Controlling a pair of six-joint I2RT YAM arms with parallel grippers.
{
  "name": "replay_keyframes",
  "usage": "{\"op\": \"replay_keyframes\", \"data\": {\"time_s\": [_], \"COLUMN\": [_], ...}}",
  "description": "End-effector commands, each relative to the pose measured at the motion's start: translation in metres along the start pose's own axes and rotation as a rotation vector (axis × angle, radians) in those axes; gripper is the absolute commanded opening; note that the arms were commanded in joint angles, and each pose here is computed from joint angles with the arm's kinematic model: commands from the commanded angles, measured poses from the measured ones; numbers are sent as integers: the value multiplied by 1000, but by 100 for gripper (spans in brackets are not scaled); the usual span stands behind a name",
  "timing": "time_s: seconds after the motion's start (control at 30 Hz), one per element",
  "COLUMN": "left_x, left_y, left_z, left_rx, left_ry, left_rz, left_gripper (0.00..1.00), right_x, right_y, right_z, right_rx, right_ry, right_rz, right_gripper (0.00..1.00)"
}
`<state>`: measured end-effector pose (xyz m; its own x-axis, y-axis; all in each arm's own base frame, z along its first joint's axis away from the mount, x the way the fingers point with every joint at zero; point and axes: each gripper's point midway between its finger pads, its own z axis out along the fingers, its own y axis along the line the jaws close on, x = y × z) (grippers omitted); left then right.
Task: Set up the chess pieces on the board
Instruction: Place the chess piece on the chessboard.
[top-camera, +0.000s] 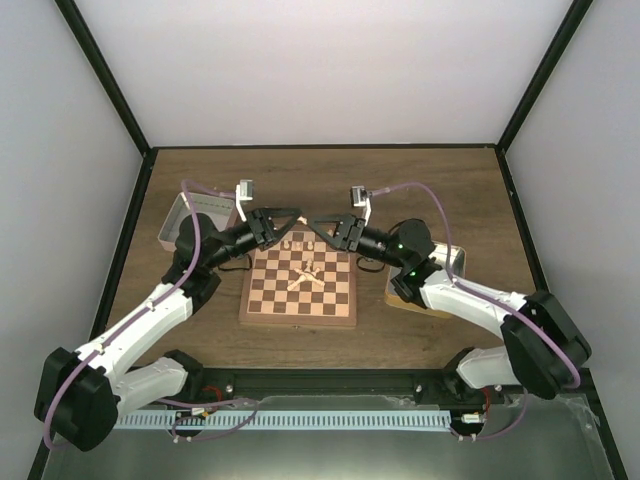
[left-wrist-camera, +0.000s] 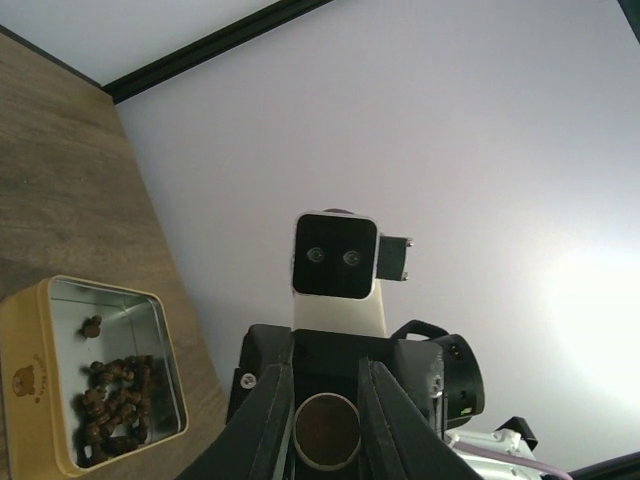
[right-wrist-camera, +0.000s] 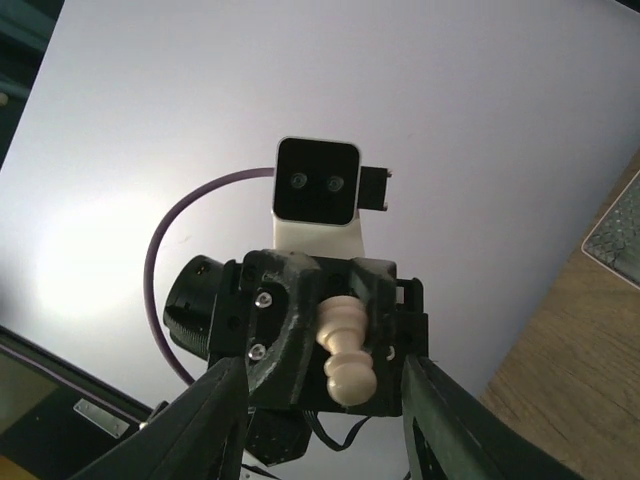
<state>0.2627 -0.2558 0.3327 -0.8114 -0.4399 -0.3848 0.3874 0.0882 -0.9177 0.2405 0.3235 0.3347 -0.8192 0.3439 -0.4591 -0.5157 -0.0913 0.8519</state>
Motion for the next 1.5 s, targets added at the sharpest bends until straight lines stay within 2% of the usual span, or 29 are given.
{"op": "replay_keyframes", "data": {"time_s": [0.0, 0.23, 0.57, 0.63, 0.7, 0.77, 0.87, 1.0, 1.1, 1.23, 1.47], "left_x": [-3, -3, -3, -3, -4, -8, -18, -47, -65, -78, -80], "left_y": [-12, -9, -2, 1, 3, 13, 33, 44, 42, 38, 46], "left_z": [-2, -1, -1, -2, -5, -8, -20, -50, -72, -89, -93], "left_rx": [47, 44, 13, -3, -19, -93, -279, -533, -671, -773, -816], "left_ry": [-21, -20, -24, -31, -46, -69, -102, -210, -272, -313, -302], "left_rz": [6, 4, 20, 36, 79, 139, 281, 490, 622, 735, 778], "left_gripper": [4, 4, 5, 12, 28, 41, 55, 65, 67, 68, 68], "right_x": [-11, -8, -12, -12, -10, -7, 0, 7, 18, 31, 21], "right_y": [14, 13, 16, 11, 5, -9, -36, -90, -128, -169, -210], "right_z": [9, 16, 17, 18, 18, 16, 12, -10, -31, -59, -74], "right_rx": [-52, -66, -72, -42, 1, 75, 232, 557, 784, 998, 1220], "right_ry": [-32, -12, -23, -21, -12, 2, 54, 151, 285, 431, 532], "right_rz": [24, 51, 80, 91, 92, 97, 83, 36, -30, -71, -131], "right_gripper": [42, 31, 9, 7, 6, 5, 5, 6, 6, 3, 3]}}
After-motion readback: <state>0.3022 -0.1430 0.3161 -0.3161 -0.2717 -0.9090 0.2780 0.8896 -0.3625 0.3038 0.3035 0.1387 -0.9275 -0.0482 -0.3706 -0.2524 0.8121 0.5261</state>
